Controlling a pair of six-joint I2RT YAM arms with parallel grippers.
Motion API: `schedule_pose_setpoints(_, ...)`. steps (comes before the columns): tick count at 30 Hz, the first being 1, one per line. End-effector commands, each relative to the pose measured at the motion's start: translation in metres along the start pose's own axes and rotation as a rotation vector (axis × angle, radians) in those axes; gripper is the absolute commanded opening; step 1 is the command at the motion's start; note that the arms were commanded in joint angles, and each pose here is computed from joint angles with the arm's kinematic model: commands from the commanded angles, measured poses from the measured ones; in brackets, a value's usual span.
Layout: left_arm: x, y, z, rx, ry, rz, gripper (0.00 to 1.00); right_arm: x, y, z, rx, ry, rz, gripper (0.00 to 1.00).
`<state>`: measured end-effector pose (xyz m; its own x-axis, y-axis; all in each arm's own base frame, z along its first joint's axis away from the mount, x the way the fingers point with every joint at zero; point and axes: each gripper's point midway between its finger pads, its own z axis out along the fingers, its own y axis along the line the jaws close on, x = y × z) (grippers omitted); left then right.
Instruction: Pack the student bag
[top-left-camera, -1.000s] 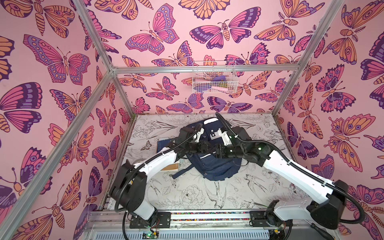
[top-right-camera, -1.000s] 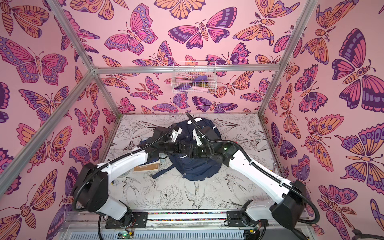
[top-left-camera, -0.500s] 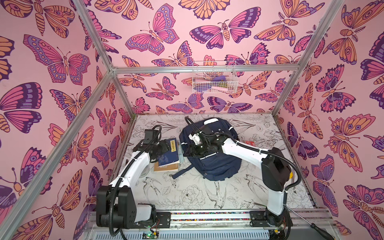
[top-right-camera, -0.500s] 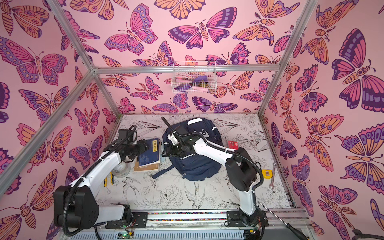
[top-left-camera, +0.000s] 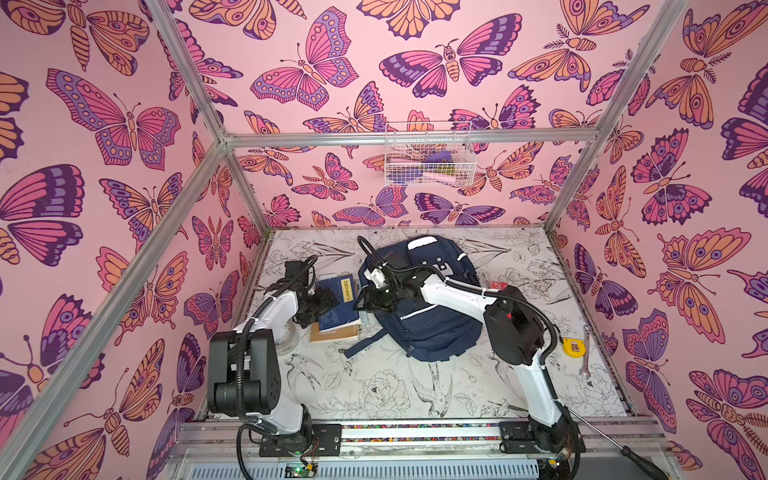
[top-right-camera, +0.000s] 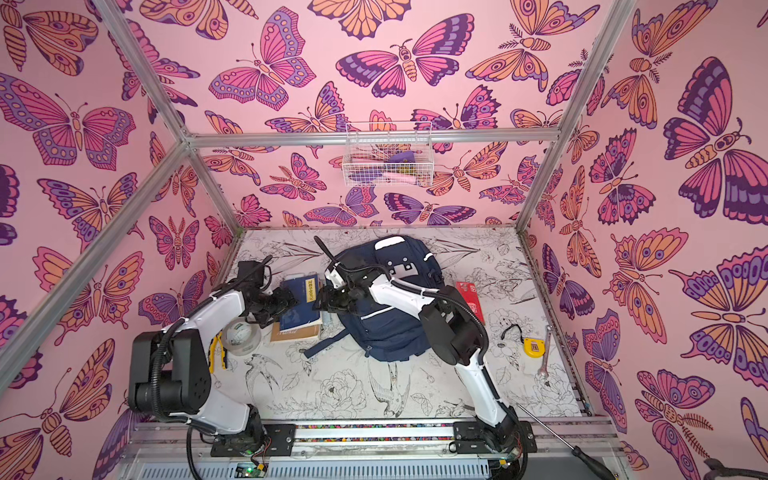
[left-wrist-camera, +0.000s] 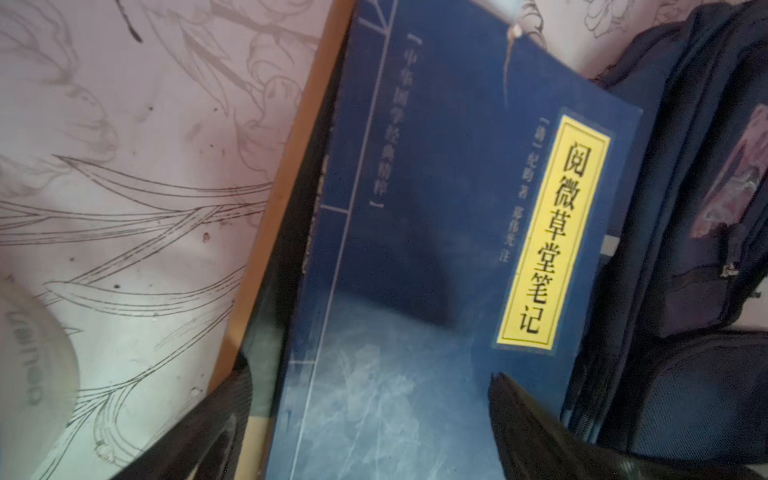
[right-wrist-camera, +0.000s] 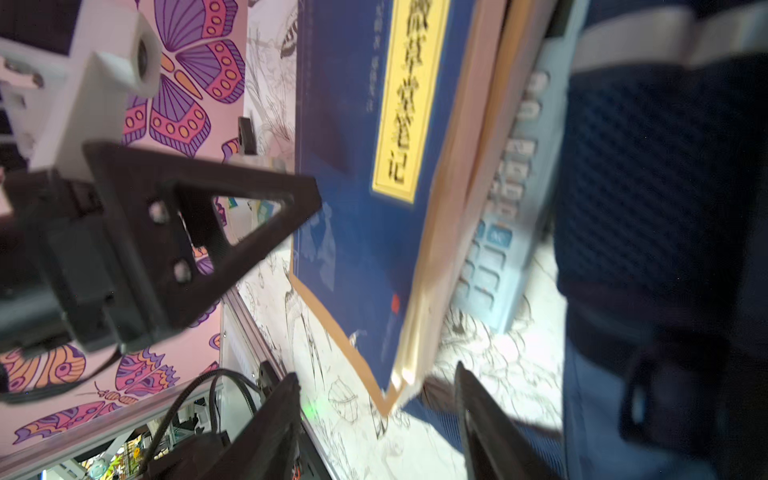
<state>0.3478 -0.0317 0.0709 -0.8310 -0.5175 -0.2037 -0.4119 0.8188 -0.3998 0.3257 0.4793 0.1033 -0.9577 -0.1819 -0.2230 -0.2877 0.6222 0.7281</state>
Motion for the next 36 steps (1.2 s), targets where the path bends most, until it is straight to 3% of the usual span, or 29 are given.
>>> schedule_pose_setpoints(1, 0.002, -0.008, 0.003, 0.039, 0.033, 0.021, 0.88, -0.007, 0.005, 0.011, -0.023, 0.009, 0.015, 0.61)
schedule_pose_setpoints(14, 0.02, -0.026, 0.014, 0.062, 0.095, 0.062, 0.72, -0.016, -0.02, 0.027, -0.038, 0.061, 0.073, 0.62)
schedule_pose_setpoints(22, 0.02, -0.021, 0.018, 0.028, 0.095, 0.068, 0.66, -0.022, -0.029, 0.026, -0.089, 0.071, 0.116, 0.56)
schedule_pose_setpoints(28, 0.022, -0.014, 0.017, -0.005, 0.099, 0.067, 0.64, -0.027, -0.051, 0.017, -0.051, 0.073, 0.12, 0.64)
schedule_pose_setpoints(36, 0.02, -0.012, 0.015, -0.013, 0.101, 0.072, 0.62, -0.023, -0.056, 0.03, -0.071, 0.124, 0.129, 0.67)
